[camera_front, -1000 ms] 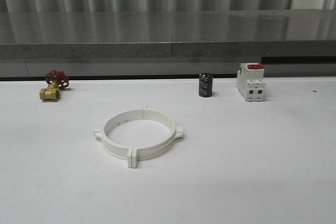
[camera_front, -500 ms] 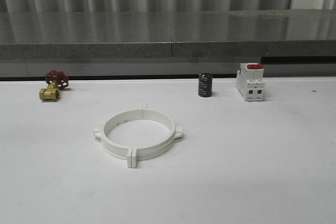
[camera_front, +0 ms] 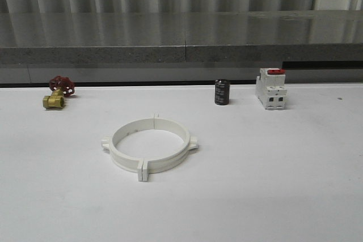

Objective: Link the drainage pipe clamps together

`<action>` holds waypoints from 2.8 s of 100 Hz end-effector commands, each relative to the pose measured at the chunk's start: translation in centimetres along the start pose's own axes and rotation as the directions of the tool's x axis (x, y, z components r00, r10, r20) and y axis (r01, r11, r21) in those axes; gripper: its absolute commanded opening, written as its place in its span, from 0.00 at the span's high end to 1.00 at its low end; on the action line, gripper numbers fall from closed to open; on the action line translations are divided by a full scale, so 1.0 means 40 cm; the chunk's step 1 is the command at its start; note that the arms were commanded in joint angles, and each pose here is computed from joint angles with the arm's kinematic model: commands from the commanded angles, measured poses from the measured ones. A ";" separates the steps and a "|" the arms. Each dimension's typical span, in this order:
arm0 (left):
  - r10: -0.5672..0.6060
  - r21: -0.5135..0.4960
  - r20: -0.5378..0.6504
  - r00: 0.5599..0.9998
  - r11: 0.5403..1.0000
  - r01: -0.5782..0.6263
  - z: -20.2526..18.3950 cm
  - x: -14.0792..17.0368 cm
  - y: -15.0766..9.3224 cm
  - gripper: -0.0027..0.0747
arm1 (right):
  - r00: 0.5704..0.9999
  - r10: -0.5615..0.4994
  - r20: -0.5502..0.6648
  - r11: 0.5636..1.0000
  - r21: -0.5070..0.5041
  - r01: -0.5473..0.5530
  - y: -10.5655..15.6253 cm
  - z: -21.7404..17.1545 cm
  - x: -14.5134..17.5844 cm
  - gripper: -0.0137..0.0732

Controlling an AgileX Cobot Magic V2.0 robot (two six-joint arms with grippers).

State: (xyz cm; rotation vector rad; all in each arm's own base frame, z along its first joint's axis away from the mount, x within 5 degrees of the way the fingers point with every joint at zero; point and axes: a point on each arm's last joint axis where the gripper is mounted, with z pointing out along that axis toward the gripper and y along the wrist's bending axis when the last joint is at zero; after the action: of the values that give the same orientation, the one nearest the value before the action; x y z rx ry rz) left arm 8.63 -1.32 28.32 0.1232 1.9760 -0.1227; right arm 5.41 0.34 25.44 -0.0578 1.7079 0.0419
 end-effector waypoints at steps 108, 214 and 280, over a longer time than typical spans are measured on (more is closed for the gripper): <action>-0.016 -0.010 0.097 0.995 1.000 0.017 -0.008 -0.035 0.002 0.99 | 0.976 0.072 0.203 0.997 -0.002 -0.074 -0.001 0.017 0.116 0.92; 0.035 -0.054 0.251 0.967 0.998 -0.022 0.009 0.002 0.011 0.99 | 0.976 0.072 0.203 0.997 -0.002 -0.074 -0.001 0.017 0.116 0.92; -0.010 -0.032 0.401 0.916 0.999 0.024 0.012 0.208 0.013 0.99 | 0.976 0.072 0.203 0.997 -0.002 -0.074 -0.001 0.017 0.116 0.92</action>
State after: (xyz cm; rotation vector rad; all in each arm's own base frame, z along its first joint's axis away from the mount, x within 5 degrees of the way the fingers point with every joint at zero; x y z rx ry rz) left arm 5.92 -0.56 19.76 0.0602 1.6705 -0.0934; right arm 5.65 0.34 19.42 0.0096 1.6171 0.1005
